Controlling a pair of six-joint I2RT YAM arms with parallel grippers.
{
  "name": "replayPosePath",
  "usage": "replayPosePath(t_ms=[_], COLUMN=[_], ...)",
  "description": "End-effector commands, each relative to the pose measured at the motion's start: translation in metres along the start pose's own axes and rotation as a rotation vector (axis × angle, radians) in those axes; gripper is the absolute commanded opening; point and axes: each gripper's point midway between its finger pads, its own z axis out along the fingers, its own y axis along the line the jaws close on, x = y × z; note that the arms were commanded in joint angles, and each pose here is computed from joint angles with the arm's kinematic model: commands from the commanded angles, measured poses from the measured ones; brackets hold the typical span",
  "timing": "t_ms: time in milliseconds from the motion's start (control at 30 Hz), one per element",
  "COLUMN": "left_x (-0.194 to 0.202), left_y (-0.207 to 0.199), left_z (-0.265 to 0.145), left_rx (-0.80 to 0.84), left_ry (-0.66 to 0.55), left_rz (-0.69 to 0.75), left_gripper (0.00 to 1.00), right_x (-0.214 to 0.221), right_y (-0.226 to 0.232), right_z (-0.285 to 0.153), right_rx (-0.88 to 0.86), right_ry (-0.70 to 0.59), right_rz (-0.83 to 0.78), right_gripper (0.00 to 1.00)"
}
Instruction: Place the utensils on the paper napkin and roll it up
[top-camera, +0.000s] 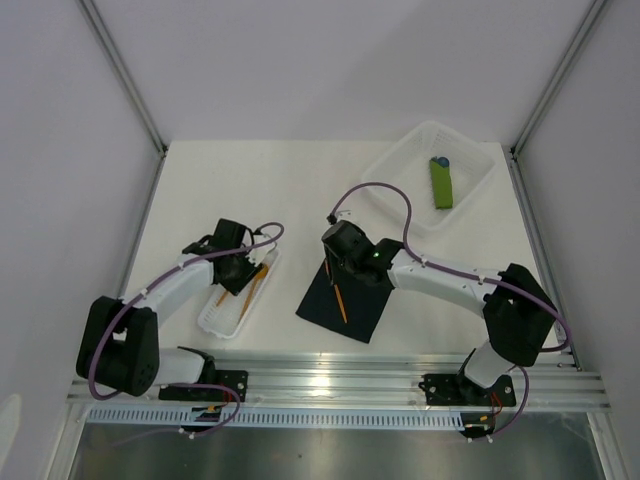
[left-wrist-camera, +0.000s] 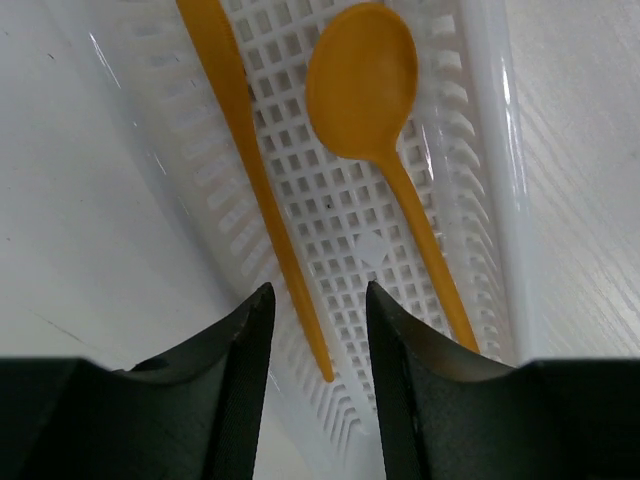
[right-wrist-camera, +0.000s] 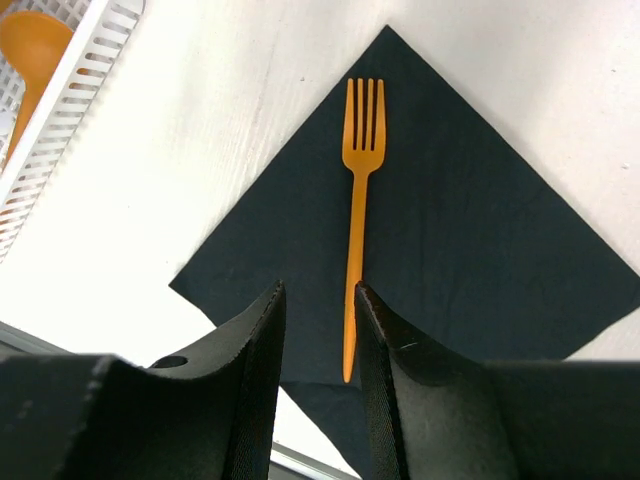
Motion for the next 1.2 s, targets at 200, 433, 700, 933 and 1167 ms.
replayPosePath(t_ms=[200,433,700,933,1167], left_x=[-0.002,0.013,0.011,0.004,0.006], left_y=[0.004,0.003,-0.023,-0.035,-0.032], left_z=[0.017,0.035,0.03,0.021,0.021], left_rx=[-0.046,-0.038,0.106,0.177,0.183], left_ry=[0.032,0.149,0.123,0.09,0.11], left_rz=[0.039,0.015,0.006,-0.01,-0.021], left_gripper=[0.43,0.47,0.31,0.25,0.31], right_x=[-0.013,-0.016,-0.014,-0.017,-0.018], right_y=[-0.011,-0.012,-0.017,-0.016,-0.016], right_z=[-0.017,-0.024,-0.025,-0.029,-0.032], right_rx=[0.0,-0.004,0.007,0.003,0.005], right_ry=[-0.075,-0.098,-0.101,-0.116,-0.124], right_rz=[0.015,0.021,0.019,0.022,0.02], right_gripper=[0.36,0.36,0.35,0.35,0.36])
